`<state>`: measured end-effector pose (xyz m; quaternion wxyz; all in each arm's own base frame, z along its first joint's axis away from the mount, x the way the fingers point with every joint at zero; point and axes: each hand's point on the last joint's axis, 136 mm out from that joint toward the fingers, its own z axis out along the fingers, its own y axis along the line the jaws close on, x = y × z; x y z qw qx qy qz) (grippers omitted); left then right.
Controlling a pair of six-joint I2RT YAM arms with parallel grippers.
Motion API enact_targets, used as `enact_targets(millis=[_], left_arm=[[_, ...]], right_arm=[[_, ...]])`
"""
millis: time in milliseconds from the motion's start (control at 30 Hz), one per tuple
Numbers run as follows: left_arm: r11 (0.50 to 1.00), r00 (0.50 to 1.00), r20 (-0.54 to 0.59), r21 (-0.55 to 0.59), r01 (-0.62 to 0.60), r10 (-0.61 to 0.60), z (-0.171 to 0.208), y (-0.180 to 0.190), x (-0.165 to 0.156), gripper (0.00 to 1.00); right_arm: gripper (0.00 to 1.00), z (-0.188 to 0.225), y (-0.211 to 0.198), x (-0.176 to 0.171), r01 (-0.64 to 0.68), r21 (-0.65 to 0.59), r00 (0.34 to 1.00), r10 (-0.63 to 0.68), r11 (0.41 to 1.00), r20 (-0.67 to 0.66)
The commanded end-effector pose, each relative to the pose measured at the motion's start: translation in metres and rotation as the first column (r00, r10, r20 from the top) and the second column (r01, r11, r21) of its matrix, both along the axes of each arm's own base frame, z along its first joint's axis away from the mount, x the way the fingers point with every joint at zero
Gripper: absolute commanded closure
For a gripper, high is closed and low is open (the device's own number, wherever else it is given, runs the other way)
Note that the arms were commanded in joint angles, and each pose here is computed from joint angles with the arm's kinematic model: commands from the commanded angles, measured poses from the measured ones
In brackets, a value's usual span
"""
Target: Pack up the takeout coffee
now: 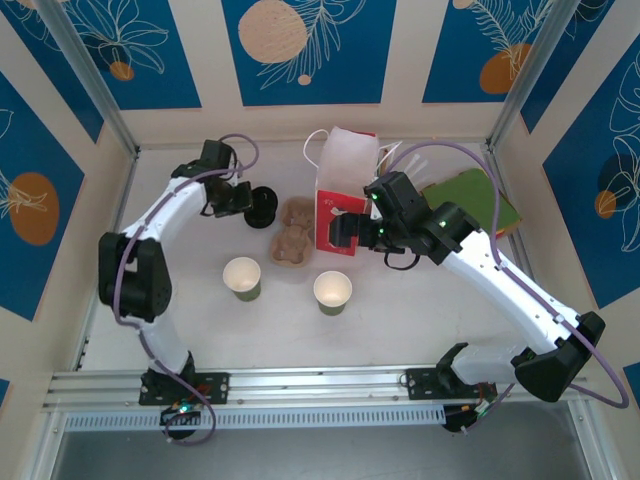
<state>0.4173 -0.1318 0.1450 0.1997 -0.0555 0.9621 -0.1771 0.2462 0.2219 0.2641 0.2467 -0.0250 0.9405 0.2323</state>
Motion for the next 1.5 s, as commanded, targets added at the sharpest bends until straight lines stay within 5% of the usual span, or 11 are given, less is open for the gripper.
enact_targets(millis=[0, 400, 767, 1033, 1467], left_arm=[[0.988, 1.0, 0.005, -0.151, -0.018, 0.019, 0.025, -0.011, -0.021, 1.0], [0.929, 0.992, 0.021, -0.354, -0.108, 0.123, 0.068, -0.016, -0.106, 1.0], [0.867, 0.993, 0.016, -0.49, -0.092, 0.115, 0.102, -0.05, -0.165, 1.0], [0.75, 0.998, 0.035, -0.662, -0.011, 0.045, 0.118, -0.099, -0.176, 1.0], [0.557, 0.997, 0.072, -0.828, 0.065, -0.009, 0.154, -0.118, -0.159, 1.0]], right_arm=[[0.01, 0.021, 0.006, 0.0, -0.046, 0.038, 0.996, 0.043, 0.998, 0.082], [0.01, 0.051, 0.024, -0.017, -0.209, 0.118, 0.966, 0.186, 0.971, 0.179], [0.01, 0.09, 0.038, -0.036, -0.354, 0.309, 0.925, 0.281, 0.883, 0.257], [0.01, 0.105, 0.055, -0.038, -0.374, 0.497, 0.927, 0.305, 0.783, 0.217], [0.02, 0.11, 0.076, -0.019, -0.246, 0.722, 0.959, 0.271, 0.647, 0.084]])
